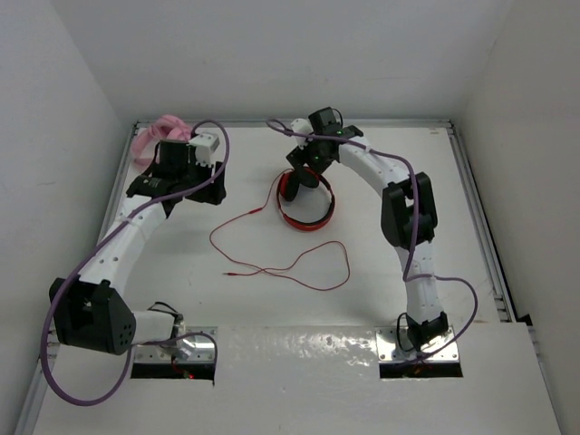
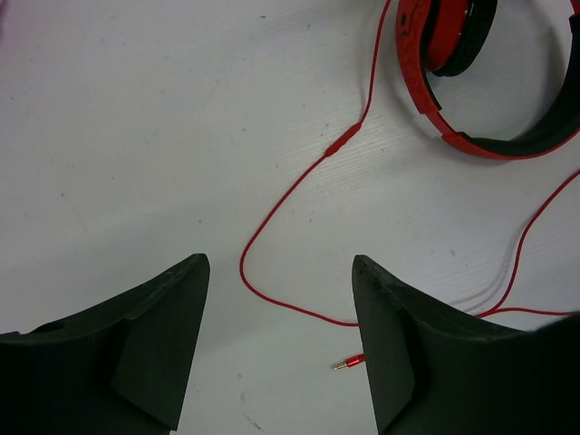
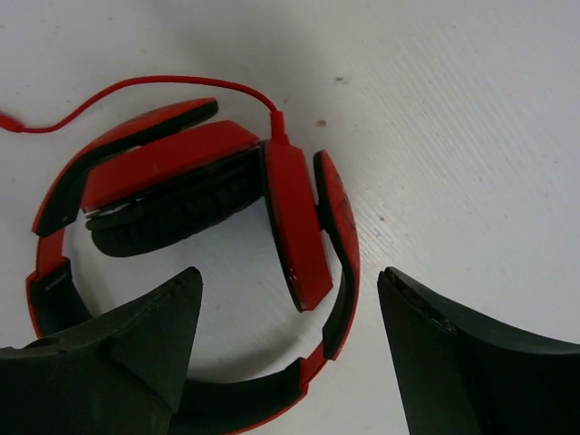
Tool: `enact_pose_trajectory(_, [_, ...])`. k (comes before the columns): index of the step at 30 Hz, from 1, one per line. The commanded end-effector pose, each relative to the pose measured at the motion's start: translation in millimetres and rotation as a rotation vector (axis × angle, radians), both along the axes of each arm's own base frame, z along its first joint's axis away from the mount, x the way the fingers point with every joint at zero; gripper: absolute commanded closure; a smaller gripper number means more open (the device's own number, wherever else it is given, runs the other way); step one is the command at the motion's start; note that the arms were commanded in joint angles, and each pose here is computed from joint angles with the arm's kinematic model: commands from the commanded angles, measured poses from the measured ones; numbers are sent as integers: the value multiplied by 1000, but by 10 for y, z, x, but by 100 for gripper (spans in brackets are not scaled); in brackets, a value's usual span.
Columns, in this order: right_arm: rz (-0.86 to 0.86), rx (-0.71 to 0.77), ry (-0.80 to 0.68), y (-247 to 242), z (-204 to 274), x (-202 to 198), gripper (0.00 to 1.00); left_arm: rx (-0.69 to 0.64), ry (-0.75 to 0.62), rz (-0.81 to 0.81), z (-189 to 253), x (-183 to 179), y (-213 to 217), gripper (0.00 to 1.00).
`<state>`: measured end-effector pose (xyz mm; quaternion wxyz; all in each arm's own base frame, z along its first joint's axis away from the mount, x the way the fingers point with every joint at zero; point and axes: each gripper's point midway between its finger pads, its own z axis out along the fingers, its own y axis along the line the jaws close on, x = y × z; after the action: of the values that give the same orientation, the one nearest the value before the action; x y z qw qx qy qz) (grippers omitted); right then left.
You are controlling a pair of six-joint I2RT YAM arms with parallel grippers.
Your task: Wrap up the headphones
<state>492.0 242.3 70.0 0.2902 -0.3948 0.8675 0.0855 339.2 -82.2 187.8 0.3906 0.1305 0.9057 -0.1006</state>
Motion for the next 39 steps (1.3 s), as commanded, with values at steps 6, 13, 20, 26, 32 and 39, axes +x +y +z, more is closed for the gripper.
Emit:
enact_pose_trajectory(6, [-70,56,-52,111,-257,228,35,-14,-36,14,92,52,-3,39])
enact_pose_trajectory(13, [-250,57,-163,-13,-107,497,70,-32,-29,27,124,57,-18,39])
enact_pose_trajectory(20, [-580,304,-236,-140,530,359,100,-76,-39,10,181,132,-109,39])
enact_pose_trajectory(26, [-1040,651,-218,-226,972,-19,100,-155,-35,38,223,326,-249,38])
enact_pose_trajectory(32, [-1118,713,-218,-3,1121,-272,100,-244,-26,-1,308,433,-650,29])
enact_pose_trajectory(39, [-1118,752,-218,102,1217,-344,100,-239,-31,-17,486,490,-971,18])
